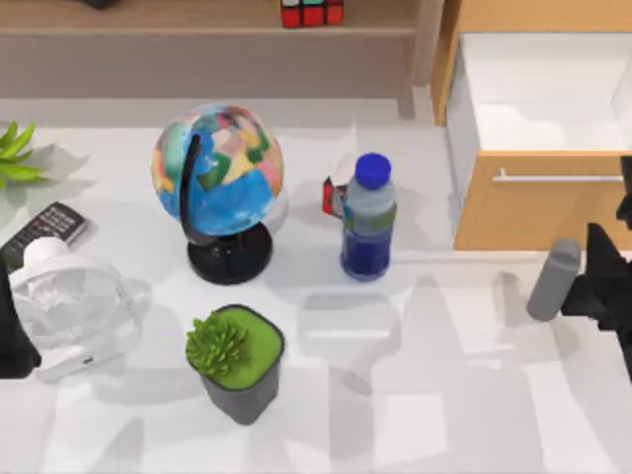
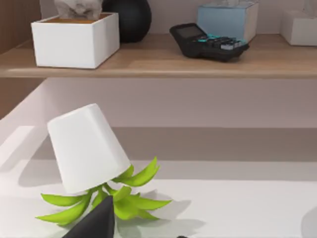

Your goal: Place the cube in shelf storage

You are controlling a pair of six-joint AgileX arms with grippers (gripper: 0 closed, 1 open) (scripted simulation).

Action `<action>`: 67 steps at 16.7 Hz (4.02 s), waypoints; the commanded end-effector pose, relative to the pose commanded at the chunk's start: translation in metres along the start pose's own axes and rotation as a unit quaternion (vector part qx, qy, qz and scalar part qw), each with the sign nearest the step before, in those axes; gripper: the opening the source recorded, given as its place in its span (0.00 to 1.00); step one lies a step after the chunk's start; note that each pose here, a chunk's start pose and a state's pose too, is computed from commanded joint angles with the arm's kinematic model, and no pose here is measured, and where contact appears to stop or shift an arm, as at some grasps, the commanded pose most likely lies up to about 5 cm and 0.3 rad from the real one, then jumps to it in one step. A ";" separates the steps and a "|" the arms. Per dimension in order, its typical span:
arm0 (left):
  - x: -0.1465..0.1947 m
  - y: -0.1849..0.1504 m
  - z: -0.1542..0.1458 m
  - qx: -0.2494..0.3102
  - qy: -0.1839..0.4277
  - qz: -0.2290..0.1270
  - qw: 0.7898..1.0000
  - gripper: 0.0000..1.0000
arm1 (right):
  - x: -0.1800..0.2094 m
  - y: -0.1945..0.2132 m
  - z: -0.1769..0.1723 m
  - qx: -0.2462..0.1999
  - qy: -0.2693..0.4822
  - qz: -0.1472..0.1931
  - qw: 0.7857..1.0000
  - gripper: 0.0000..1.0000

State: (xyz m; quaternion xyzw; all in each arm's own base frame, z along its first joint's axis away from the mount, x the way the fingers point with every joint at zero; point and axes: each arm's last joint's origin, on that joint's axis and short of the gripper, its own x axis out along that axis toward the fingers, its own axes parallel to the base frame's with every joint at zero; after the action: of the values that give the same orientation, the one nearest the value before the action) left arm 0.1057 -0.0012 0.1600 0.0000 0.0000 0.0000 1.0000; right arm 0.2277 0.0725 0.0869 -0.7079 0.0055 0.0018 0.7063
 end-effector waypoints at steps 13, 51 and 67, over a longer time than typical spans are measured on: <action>0.000 0.000 0.000 0.000 0.000 0.000 1.000 1.00 | 0.025 -0.003 -0.001 0.001 0.002 -0.005 1.000 0.85; 0.000 0.000 0.000 0.000 0.000 0.000 1.000 1.00 | 0.090 -0.003 -0.001 0.004 0.004 -0.004 1.000 0.00; 0.000 0.000 0.000 0.000 0.000 0.000 1.000 1.00 | 0.152 -0.004 -0.002 0.004 0.004 -0.004 1.000 0.00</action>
State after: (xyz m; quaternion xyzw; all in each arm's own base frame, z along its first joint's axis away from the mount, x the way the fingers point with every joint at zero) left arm 0.1057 -0.0012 0.1600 0.0000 0.0000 0.0000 1.0000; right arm 0.3795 0.0701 0.0897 -0.7048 0.0056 -0.0037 0.7094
